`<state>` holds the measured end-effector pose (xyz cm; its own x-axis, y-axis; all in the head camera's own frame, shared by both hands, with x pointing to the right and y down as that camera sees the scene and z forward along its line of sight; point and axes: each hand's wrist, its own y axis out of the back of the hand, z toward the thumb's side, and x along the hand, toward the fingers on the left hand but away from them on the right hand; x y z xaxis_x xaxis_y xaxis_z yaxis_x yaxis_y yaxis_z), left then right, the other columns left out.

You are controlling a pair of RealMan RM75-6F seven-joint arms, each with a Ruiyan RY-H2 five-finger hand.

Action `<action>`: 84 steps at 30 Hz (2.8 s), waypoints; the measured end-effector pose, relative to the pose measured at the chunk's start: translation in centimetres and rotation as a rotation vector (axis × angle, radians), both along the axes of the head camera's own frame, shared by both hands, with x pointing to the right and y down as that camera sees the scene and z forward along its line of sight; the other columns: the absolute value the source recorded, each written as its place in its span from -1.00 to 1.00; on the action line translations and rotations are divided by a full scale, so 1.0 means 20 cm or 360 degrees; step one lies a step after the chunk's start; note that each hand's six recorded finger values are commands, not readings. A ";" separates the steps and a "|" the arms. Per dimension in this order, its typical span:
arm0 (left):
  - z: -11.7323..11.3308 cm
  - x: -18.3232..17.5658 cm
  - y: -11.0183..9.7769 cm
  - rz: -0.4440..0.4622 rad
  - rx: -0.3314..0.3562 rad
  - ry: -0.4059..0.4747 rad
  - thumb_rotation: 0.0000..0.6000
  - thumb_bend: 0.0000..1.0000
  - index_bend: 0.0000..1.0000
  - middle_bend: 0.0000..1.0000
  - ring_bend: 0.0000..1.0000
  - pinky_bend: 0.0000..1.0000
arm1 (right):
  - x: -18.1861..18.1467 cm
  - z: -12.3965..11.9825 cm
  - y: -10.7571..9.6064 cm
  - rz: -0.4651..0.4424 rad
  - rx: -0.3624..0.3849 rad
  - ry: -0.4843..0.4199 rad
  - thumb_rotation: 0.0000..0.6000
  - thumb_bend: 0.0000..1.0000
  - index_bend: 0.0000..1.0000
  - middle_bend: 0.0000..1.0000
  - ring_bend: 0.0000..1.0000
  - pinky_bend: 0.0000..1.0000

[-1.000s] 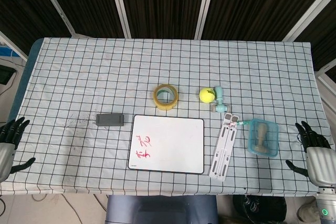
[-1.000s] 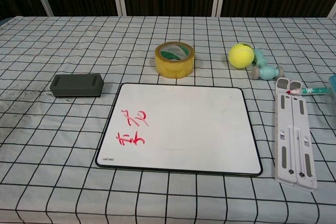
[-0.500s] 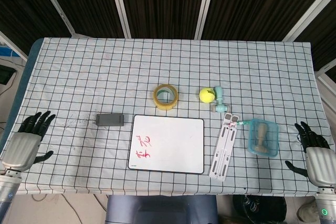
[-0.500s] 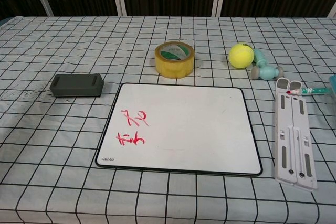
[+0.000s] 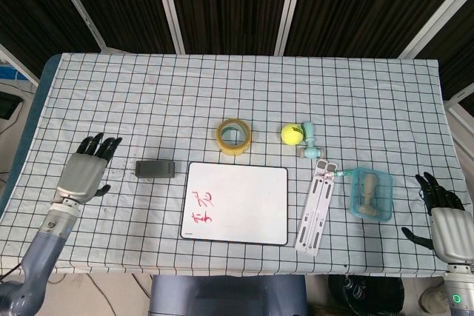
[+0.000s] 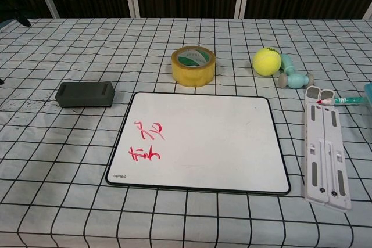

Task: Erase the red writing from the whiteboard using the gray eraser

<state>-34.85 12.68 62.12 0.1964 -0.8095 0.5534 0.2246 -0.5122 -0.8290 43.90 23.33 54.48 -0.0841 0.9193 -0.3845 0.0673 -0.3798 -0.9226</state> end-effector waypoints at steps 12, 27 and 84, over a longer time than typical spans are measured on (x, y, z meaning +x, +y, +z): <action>0.22 0.17 -0.10 0.0096 -0.0058 -0.0123 1.00 -0.87 -0.82 -0.56 -1.00 -0.75 | 0.00 0.01 -0.01 0.0007 -0.0010 -0.0001 1.00 -0.82 -0.91 -0.84 -0.62 -0.55; 0.40 0.29 -0.04 0.0273 -0.0140 -0.0180 1.00 -0.76 -0.52 -0.38 -1.00 -0.73 | 0.00 0.01 -0.01 0.0017 -0.0021 -0.0004 1.00 -0.82 -0.91 -0.84 -0.62 -0.55; 0.46 0.40 -0.07 0.0370 -0.0076 -0.0167 1.00 -0.28 -0.12 -0.03 -1.00 -0.74 | 0.01 0.01 -0.01 0.0047 -0.0037 -0.0028 1.00 -0.82 -0.91 -0.82 -0.62 -0.55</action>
